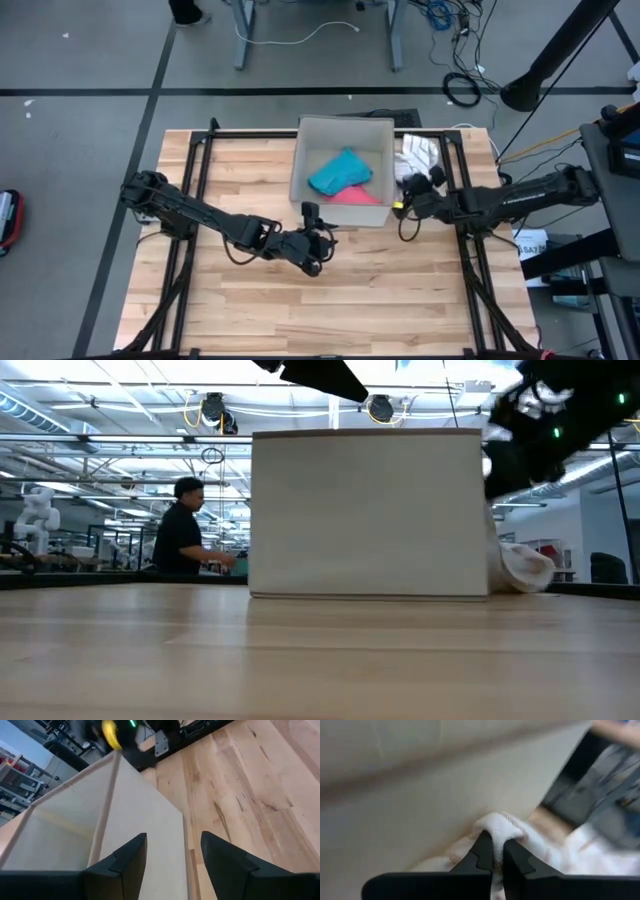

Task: Fold towel
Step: Fold the white towel

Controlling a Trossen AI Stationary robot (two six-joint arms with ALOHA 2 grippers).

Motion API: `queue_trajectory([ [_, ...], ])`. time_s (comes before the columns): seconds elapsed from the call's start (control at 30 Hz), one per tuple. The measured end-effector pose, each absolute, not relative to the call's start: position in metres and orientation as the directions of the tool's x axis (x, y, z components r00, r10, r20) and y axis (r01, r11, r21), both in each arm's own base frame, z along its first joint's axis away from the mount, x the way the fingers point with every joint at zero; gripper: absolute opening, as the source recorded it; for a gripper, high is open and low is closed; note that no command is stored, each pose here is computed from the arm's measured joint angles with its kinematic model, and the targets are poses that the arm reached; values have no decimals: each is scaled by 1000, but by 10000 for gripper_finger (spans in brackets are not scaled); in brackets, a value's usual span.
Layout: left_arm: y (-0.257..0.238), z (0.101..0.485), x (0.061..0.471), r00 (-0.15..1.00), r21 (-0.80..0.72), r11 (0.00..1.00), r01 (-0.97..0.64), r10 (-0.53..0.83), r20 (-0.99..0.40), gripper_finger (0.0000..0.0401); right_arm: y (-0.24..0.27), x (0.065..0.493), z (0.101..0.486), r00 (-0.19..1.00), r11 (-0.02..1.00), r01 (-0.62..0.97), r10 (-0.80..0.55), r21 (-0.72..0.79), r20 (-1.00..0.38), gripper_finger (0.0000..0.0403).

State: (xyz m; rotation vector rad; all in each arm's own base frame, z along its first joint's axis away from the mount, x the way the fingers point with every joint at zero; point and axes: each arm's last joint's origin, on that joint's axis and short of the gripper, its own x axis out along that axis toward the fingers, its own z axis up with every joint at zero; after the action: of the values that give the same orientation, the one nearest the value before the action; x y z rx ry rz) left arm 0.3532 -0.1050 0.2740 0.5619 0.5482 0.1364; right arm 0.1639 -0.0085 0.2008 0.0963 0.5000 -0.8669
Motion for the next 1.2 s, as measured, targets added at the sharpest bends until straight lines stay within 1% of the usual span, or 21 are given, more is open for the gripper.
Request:
queue_trajectory([
  [0.1,-105,273,353,843,542,840,29,271,-464,195,-6,165,228,523,613,770,-766,-177,-373,3],
  [0.23,-105,273,352,841,541,841,29,271,-468,195,-3,166,266,542,604,767,-791,-219,-283,2],
  [0.4,-105,273,352,841,540,841,29,272,-468,195,4,165,315,603,633,736,-774,-240,-190,2],
  [0.57,-105,273,352,842,540,841,27,272,-467,195,14,160,362,688,687,680,-719,-255,-102,2],
  [0.67,-105,276,354,854,536,844,2,278,-440,195,22,155,386,776,764,594,-627,-251,-70,2],
  [0.8,-106,284,358,891,542,840,-31,269,-366,195,34,149,409,897,882,423,-440,-209,-37,2],
  [0.93,-107,295,362,930,566,822,-66,257,-264,195,47,149,421,971,955,230,-237,-185,-19,2],
  [1.03,-108,304,365,952,585,804,-102,250,-177,195,58,151,424,994,978,103,-109,-182,-21,1],
  [1.2,-108,316,366,963,623,766,-158,258,-72,195,76,157,423,999,980,13,-22,-196,-44,2],
])
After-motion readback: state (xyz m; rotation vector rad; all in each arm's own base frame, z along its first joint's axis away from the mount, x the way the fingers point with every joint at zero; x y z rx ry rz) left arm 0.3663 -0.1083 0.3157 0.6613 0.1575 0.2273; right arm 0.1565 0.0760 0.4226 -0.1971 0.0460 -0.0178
